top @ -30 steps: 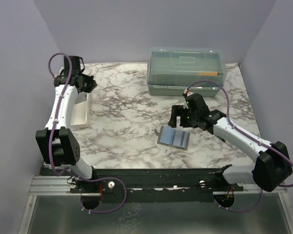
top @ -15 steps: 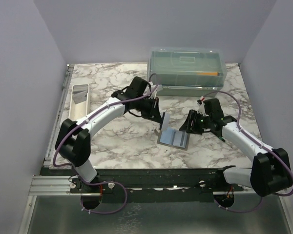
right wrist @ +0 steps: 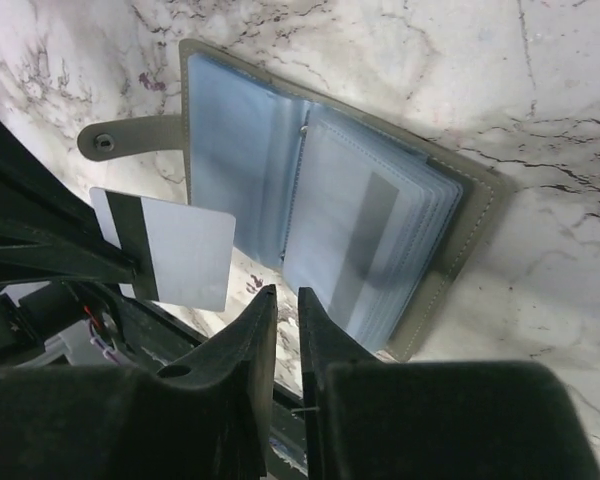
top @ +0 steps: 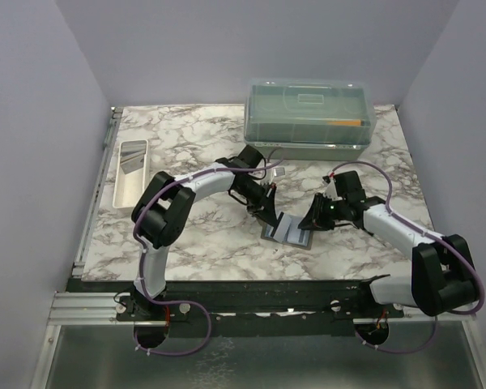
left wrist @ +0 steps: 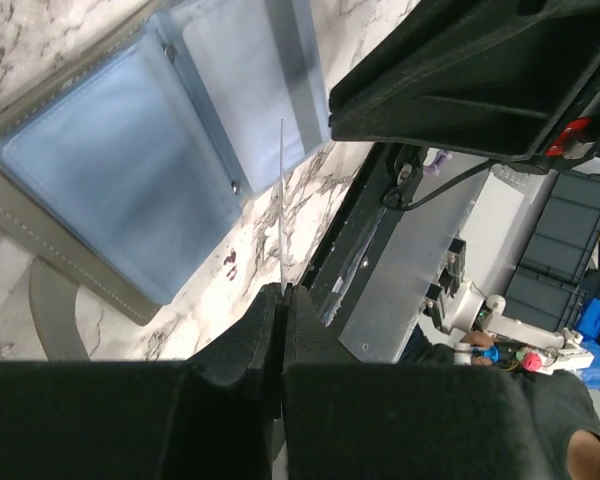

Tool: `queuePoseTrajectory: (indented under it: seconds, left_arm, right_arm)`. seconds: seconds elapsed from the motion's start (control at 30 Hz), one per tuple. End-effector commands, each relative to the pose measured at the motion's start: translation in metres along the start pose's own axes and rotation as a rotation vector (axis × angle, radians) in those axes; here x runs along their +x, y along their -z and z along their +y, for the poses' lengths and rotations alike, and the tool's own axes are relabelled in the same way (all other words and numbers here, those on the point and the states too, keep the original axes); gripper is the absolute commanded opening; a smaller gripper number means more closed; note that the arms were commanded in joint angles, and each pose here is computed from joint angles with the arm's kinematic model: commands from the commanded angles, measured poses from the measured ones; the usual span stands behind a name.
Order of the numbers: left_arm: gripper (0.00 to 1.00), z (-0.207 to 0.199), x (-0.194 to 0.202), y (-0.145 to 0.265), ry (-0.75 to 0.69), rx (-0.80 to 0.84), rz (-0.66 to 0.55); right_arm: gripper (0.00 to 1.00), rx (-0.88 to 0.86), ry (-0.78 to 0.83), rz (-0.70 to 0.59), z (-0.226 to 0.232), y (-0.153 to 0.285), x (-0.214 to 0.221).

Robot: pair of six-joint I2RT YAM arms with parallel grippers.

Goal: Put the credit cards into the card holder
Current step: Insert the credit card into the card holder.

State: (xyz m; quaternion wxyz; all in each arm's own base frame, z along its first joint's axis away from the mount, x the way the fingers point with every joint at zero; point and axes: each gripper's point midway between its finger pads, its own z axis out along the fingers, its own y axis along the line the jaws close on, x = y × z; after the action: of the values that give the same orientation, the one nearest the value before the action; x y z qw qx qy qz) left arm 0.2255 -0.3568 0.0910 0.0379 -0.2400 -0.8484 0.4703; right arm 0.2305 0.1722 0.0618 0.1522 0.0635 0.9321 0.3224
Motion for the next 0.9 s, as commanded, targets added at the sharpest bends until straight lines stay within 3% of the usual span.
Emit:
queuePoseTrajectory:
  seconds: [0.0,0.4,0.87]
  left_arm:
    - [0.0,-0.018,-0.007,-0.004,-0.043,0.088,0.02]
    - [0.0,0.004,-0.008,-0.022,0.047,0.072,0.057]
    - [0.0,0.018,-0.011,-0.018,0.091,0.063,0.046]
  right_arm:
    - [0.16,0.069,-0.012,-0.014,-0.016,-0.007,-0.004]
    - [0.15,0.224,-0.09,-0.008,-0.054,-0.018,0.006]
    - [0.15,0.236,-0.098,0.007,-0.056,-0.021,0.008]
